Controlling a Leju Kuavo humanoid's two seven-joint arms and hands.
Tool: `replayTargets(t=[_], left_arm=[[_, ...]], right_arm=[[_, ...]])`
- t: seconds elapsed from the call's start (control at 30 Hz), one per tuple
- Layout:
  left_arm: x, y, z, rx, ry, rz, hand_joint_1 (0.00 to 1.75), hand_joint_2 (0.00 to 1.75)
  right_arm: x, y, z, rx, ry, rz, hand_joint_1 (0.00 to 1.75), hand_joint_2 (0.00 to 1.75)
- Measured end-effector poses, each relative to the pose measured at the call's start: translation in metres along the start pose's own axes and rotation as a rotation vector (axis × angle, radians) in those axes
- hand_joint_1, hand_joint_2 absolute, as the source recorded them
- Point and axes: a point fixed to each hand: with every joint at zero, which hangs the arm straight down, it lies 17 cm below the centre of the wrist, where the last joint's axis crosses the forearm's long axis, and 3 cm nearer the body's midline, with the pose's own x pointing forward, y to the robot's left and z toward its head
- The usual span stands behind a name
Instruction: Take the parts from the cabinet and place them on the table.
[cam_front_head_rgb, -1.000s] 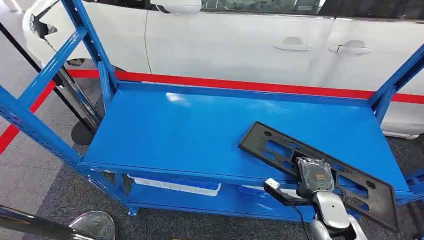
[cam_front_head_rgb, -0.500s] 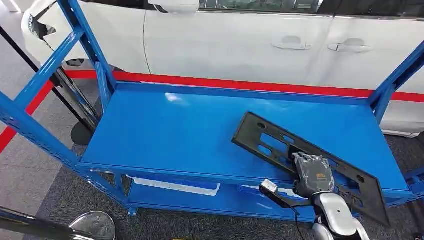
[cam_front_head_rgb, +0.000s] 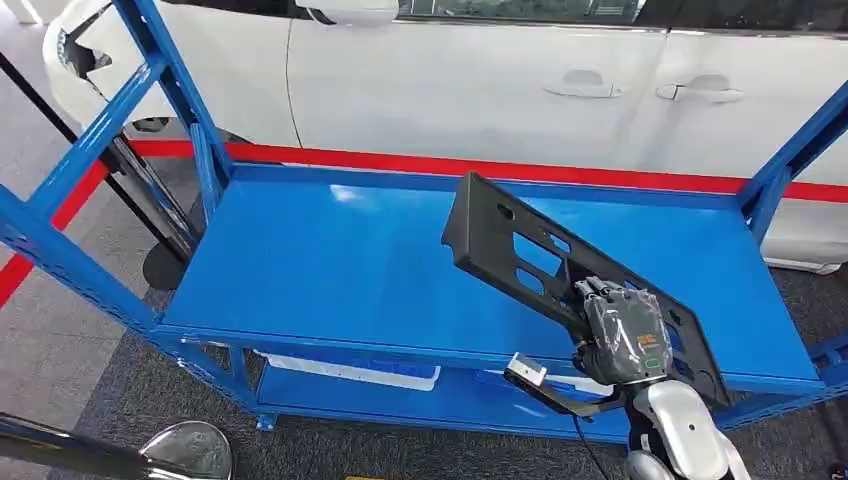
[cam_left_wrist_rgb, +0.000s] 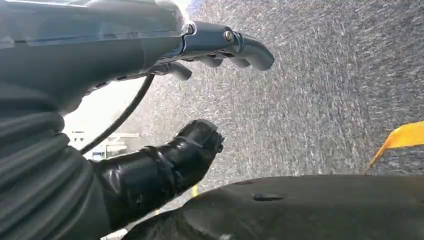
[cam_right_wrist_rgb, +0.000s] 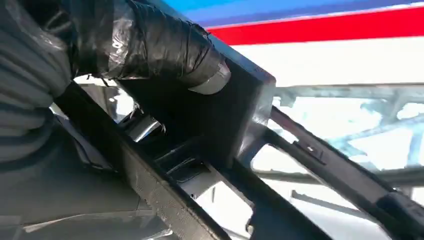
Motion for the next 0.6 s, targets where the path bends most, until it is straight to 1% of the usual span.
replayTargets(t=[0.53,0.6], left_arm=[[0.0,-0.002,0.001,-0.002,0.002,-0.014,0.0,1.75],[-0.002,-0.006,0.002,-0.029,0.026,-0.035,0.0,1.75]], right_arm=[[0.01,0.0,0.0,0.004,-0.036,0.011,1.75,1.75],[0.013,0.001,-0.001,0.004,-0.044,0.012,1.75,1.75]])
